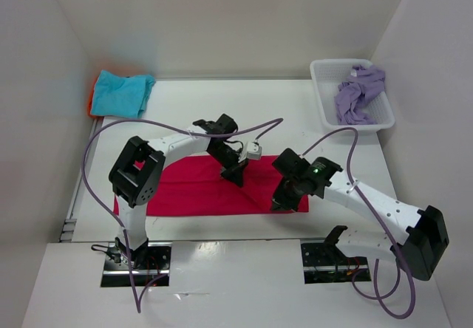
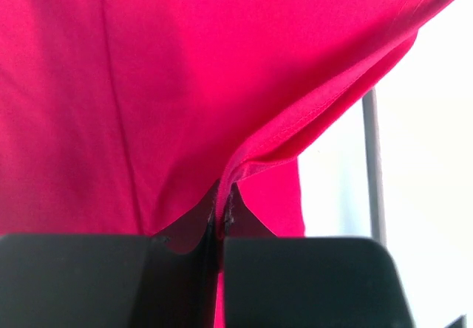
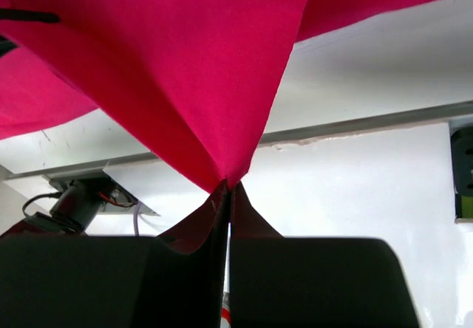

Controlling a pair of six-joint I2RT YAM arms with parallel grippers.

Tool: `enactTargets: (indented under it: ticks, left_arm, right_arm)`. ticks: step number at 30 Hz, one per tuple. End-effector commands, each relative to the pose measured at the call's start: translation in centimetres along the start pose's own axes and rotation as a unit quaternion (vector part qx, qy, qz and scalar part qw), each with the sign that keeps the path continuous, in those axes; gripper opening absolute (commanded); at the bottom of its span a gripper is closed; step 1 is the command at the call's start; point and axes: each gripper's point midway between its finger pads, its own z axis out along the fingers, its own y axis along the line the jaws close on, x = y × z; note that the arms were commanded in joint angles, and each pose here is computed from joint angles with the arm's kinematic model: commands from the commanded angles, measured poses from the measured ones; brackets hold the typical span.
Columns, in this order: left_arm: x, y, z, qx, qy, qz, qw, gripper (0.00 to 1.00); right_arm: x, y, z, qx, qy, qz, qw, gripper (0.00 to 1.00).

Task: Fold and stack the t-shirts
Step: Fold the other side of the tshirt into a rectangle

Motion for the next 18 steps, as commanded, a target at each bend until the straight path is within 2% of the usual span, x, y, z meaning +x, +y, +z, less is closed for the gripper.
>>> enactTargets:
  ticks: [1,10,13,18]
  left_arm:
    - [-0.3,-1.4,-0.5,0.018,-0.015,0.018,1.000,0.00]
    - [0.0,-0.1,0.0,-0.004,-0.016,0.003,1.000,0.00]
    - [-0.7,1.3,-0.3,-0.030,-0.029,-0.010,0.999,0.01]
    - [-1.2,2.8,-0.7,-0.053,-0.048,-0.041,0.997,0.01]
  right_arm:
    - [1.0,-0.7,-0.8,0.008,0.012,0.014,1.000,0.00]
    - [-0.6,1.3,1.3,-0.009,0.002,0.001,1.000,0.00]
    - [-4.7,1.6,2.1,0.000,-0.032,0.011,0.999,0.00]
    - [-10.4,0.8,3.8,0.006,-0.051,0.016,0.999,0.00]
